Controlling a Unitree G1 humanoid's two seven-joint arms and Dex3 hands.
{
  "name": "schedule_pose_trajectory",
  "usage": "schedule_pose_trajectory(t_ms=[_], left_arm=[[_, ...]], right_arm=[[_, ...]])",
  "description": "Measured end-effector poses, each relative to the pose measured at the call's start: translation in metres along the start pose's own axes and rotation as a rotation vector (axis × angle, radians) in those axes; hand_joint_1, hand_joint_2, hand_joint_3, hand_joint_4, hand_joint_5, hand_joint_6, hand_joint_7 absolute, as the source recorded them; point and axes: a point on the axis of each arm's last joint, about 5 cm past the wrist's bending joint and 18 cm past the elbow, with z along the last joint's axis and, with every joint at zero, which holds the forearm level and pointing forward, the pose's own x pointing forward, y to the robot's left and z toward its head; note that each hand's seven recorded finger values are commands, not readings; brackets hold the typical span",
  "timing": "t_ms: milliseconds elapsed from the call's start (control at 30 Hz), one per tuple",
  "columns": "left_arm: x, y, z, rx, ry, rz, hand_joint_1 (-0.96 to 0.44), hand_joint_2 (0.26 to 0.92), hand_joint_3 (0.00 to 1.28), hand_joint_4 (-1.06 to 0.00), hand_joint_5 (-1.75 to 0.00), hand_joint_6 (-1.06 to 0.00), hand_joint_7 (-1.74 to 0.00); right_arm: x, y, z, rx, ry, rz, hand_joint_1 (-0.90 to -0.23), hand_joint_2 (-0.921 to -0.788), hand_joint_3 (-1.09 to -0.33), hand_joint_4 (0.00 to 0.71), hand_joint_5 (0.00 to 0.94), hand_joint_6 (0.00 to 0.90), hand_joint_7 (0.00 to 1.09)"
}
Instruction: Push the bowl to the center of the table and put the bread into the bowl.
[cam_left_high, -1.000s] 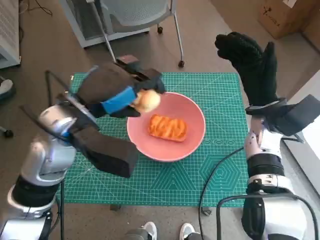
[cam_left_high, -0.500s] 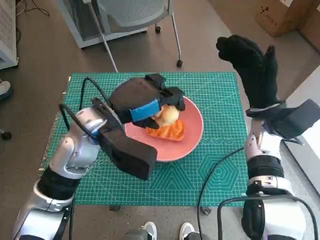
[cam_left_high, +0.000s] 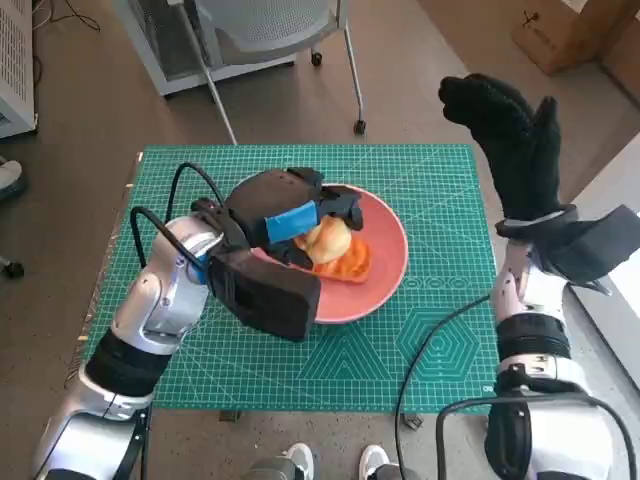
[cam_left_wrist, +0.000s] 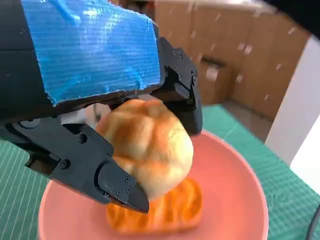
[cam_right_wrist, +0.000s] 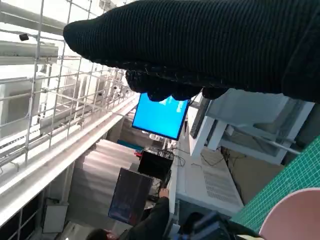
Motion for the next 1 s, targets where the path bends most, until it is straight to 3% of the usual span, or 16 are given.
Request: schedule_pose_trajectory(t_ms=[267, 433, 600, 733, 1000], left_arm=[[-0.003, 0.003, 0.002, -0.043, -0.028, 0.008, -0.29, 0.832, 0.00, -0.28, 0.00, -0.30, -0.22], [-0.007, 0.004, 0.002, -0.033, -0.051, 0.042, -0.40, 0.839, 0.00, -0.24, 0.00, -0.28, -0.19], [-0.014, 0.004, -0.003, -0.020, -0.064, 0.087, -0.59, 0.885, 0.02, -0.21, 0.00, -0.25, -0.18], [-0.020, 0.005, -0.008, -0.024, -0.073, 0.117, -0.66, 0.913, 0.03, -0.21, 0.00, -0.25, -0.17], [-0.036, 0.015, -0.018, -0.057, -0.093, 0.201, -0.65, 0.919, 0.04, -0.21, -0.01, -0.27, -0.14]], right_arm=[[0.0003, 0.000, 0.000, -0.001, 0.000, -0.009, -0.664, -0.921, -0.637, 0.213, 0.000, 0.342, 0.00], [0.0006, 0.001, 0.000, -0.003, -0.001, -0.014, -0.666, -0.921, -0.640, 0.215, 0.001, 0.343, 0.00], [0.0020, 0.003, 0.000, -0.004, -0.008, -0.009, -0.676, -0.921, -0.642, 0.216, 0.001, 0.344, 0.00], [0.0037, 0.006, 0.000, -0.003, -0.014, 0.002, -0.681, -0.921, -0.643, 0.216, 0.001, 0.345, 0.00], [0.0059, 0.009, 0.000, 0.005, -0.021, 0.016, -0.681, -0.921, -0.637, 0.217, 0.001, 0.345, 0.00]])
